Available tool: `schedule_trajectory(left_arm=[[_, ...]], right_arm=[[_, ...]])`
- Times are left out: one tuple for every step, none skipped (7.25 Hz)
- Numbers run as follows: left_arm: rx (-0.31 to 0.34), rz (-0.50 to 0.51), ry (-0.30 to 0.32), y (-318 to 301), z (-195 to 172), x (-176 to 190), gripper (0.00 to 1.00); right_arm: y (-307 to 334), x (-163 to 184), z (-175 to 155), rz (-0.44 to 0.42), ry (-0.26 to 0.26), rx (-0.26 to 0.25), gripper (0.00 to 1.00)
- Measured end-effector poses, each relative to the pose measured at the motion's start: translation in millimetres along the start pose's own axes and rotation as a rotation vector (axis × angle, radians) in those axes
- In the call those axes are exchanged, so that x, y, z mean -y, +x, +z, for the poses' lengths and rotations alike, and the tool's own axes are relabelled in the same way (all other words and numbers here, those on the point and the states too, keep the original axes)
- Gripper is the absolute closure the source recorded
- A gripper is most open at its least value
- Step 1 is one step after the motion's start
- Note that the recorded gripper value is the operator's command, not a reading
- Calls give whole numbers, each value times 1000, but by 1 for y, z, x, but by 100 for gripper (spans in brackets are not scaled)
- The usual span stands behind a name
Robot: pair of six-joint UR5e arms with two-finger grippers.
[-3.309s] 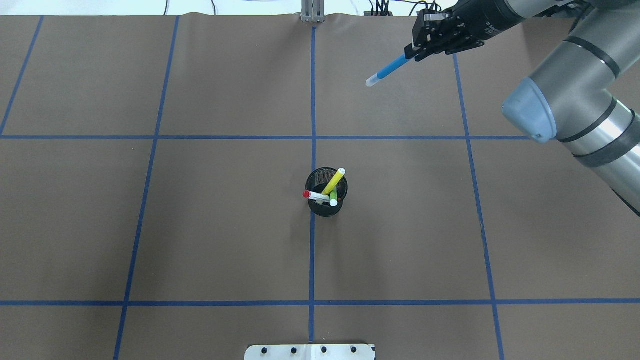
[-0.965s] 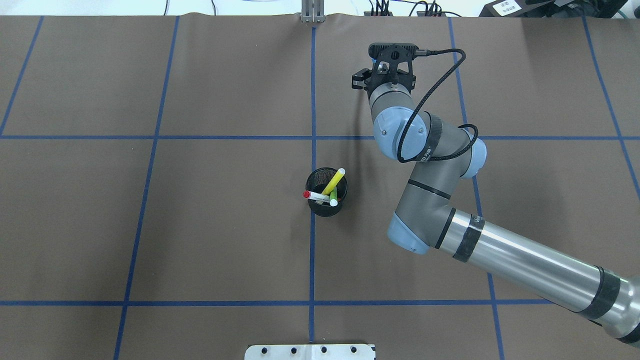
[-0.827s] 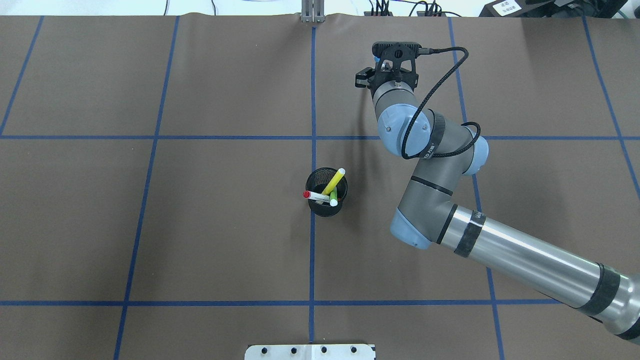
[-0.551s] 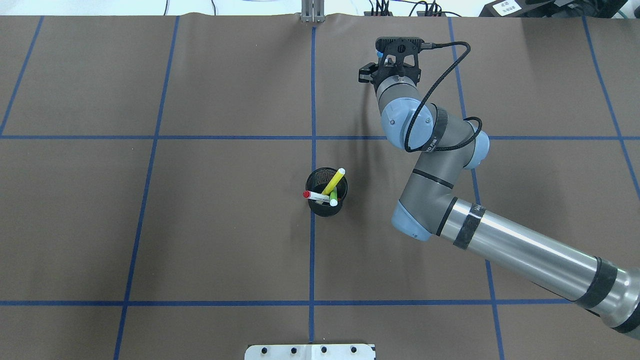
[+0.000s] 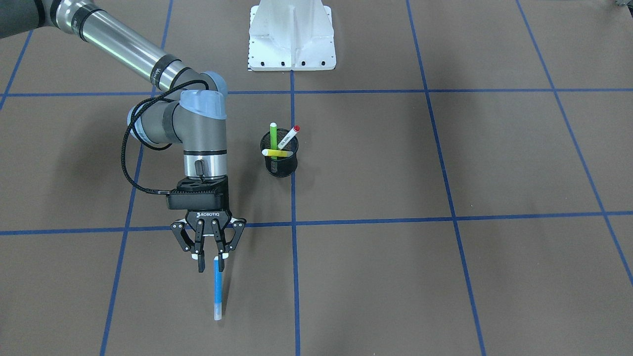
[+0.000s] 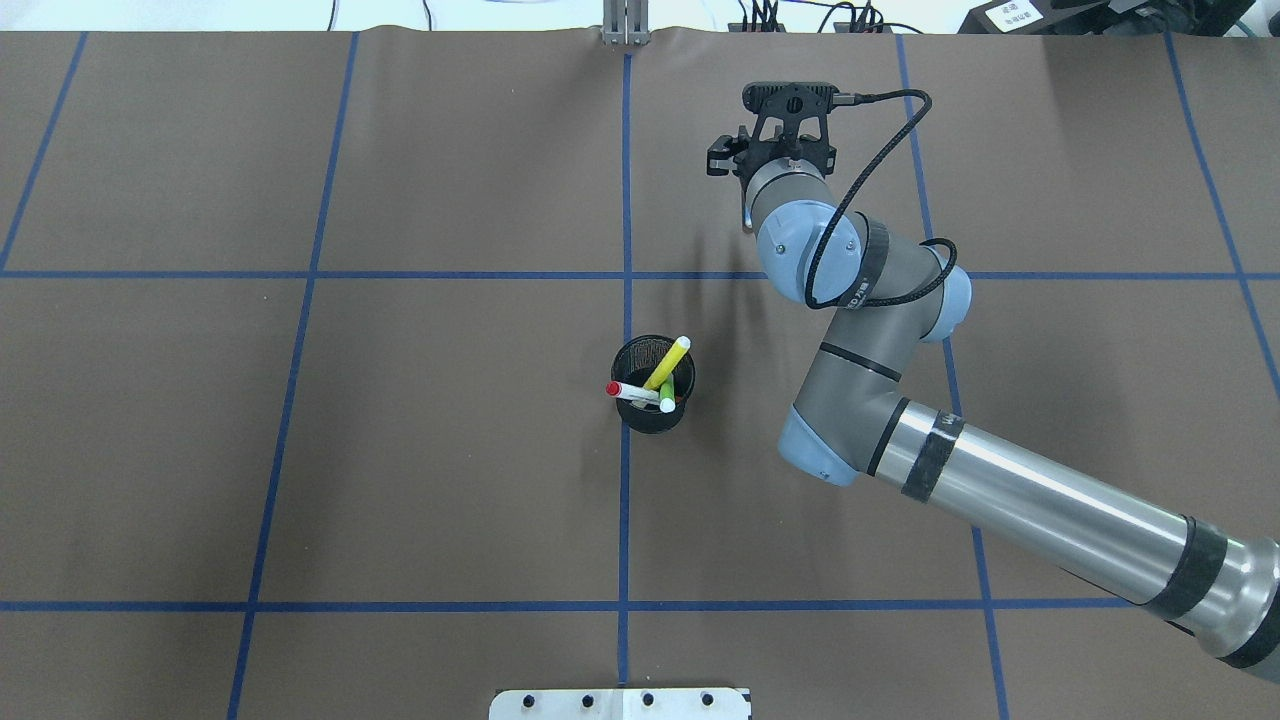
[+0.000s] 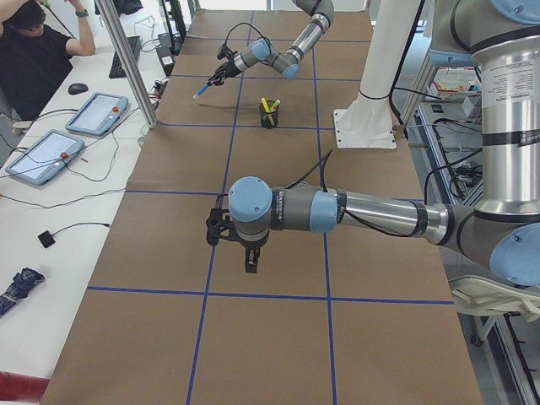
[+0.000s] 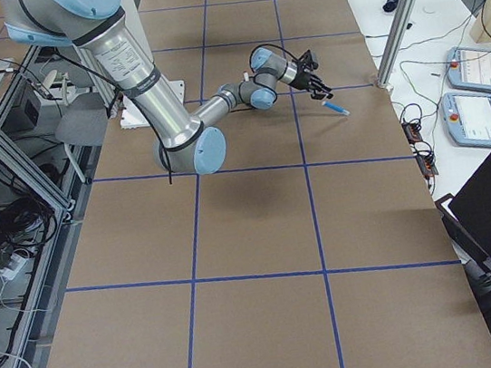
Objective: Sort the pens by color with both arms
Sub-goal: 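Place the blue marker on the table farther from the robot, release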
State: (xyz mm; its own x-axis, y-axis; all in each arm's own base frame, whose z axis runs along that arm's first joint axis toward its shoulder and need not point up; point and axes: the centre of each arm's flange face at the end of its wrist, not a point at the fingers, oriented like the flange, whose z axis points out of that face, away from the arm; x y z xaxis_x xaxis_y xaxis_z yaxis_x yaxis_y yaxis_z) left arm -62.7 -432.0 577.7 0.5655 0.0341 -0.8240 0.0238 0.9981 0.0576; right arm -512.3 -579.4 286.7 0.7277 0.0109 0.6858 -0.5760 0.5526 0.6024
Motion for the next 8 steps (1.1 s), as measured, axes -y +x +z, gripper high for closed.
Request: schedule_trajectory(left_arm=[[-1,0,0,0,0,0,0],[-1,1,1,1,0,0,0],[-1,4,3,2,-1,0,0],[-1,11,9,5,-4,2,0],[1,21,20,12,-9,5,0],[3,14,45,29,-20,10,0],[1,-7,80,56,-36,19,0],[-11,-10,110,92,-50,29,0]], right_arm=[[-7,-1,-7,7,-3,23,0],[-13,5,-16,21,-19,59,0],[-16,20,-25,39,-50,106,0],[-10,43,-33,60,-89,156,0],[5,69,-40,80,-136,203,0],[34,96,-43,98,-190,240,0],[69,120,-45,117,-244,263,0],[108,143,-43,137,-294,273,0]])
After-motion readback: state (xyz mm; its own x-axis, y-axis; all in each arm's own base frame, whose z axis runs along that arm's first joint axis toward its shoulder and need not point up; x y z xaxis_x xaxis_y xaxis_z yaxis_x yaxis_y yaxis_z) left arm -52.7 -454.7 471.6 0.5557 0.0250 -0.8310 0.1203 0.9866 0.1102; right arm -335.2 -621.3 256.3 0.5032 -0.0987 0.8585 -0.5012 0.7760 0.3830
